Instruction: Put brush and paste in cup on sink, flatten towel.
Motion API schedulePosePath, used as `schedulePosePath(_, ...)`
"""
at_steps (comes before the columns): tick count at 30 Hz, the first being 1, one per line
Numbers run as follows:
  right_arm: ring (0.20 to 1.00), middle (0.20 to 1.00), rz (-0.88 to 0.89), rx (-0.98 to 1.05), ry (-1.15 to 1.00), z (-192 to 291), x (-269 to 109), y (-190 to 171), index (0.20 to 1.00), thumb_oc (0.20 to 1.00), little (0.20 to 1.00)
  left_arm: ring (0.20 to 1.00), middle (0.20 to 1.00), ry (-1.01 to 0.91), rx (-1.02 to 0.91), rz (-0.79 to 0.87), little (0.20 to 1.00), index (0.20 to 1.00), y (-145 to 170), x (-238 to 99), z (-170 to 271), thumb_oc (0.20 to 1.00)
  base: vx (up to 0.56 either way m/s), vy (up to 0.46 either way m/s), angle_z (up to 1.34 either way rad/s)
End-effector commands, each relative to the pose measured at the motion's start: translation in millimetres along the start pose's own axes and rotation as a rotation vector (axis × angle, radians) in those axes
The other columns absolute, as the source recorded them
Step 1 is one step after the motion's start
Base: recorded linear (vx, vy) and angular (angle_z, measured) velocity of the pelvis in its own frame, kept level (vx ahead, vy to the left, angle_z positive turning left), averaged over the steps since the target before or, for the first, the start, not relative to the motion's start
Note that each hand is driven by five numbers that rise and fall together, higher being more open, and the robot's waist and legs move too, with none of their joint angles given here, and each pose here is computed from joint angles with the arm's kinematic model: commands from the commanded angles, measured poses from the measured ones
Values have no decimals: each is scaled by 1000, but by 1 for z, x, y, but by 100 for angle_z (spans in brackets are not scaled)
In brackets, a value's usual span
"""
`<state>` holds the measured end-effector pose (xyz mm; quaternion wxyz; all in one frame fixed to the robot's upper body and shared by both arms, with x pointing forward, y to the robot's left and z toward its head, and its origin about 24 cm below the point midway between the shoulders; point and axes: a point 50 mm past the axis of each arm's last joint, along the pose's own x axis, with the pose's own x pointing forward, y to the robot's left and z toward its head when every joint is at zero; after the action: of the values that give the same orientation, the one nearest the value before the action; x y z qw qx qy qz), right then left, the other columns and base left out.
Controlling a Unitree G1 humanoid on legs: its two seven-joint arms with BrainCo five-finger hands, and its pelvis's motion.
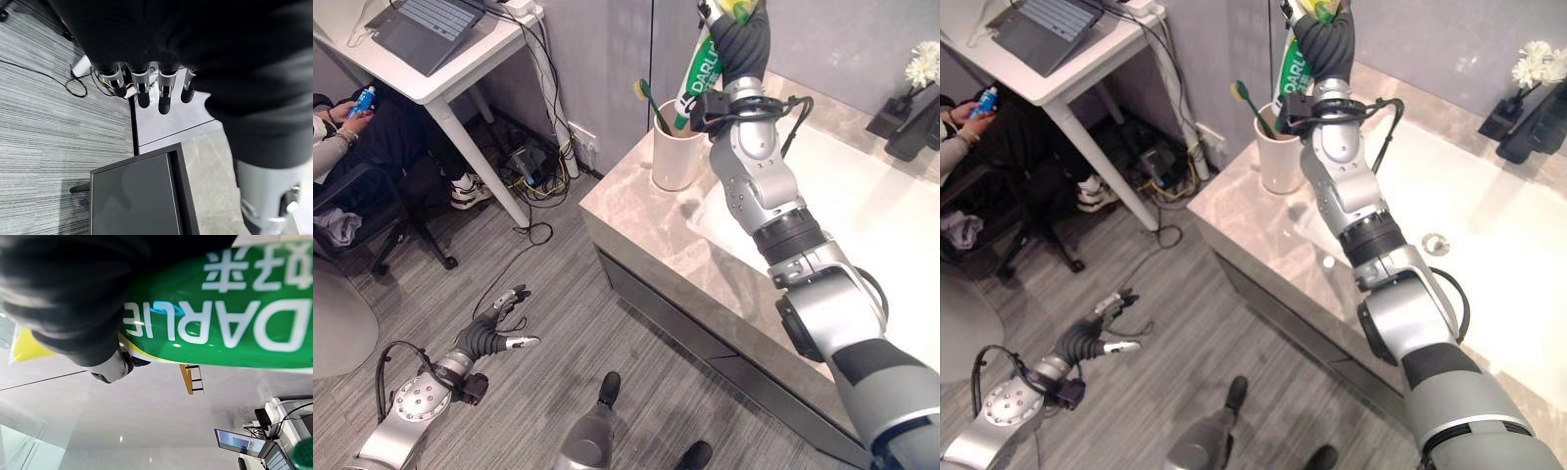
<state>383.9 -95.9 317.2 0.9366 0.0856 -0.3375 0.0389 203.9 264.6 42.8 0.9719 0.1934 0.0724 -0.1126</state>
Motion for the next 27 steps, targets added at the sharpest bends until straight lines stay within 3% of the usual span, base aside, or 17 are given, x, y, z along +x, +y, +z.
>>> schedulePosePath(1,200,200,85,-46,-207,53,17,16,200,200,200,1000,1000,-59,-1,5,1000,1000,3,1,9,1000,0,0,0)
schedulePosePath(17,200,200,99,-79,-185,46,16,18,200,200,200,1000,1000,-34,-31,27,1000,1000,3,1,2,1000,0,0,0)
schedulePosePath(18,526,526,107,-74,-161,41,16,18,526,526,526,1000,1000,-32,-31,30,1000,1000,4,0,2,1000,0,0,0)
schedulePosePath(19,777,777,118,-75,-156,40,16,19,777,777,777,1000,1000,-31,-31,31,1000,1000,5,0,1,1000,0,0,0)
schedulePosePath(20,931,931,123,-79,-154,40,16,18,931,931,931,1000,1000,-28,-33,35,1000,1000,5,-1,1,1000,0,0,0)
schedulePosePath(21,1000,1000,134,-85,-159,41,16,20,1000,1000,1000,1000,1000,-27,-47,32,1000,1000,4,-1,0,1000,0,0,0)
schedulePosePath(27,1000,1000,139,-73,-166,42,14,21,1000,1000,1000,1000,1000,-19,-59,32,1000,1000,2,0,-2,1000,0,0,0)
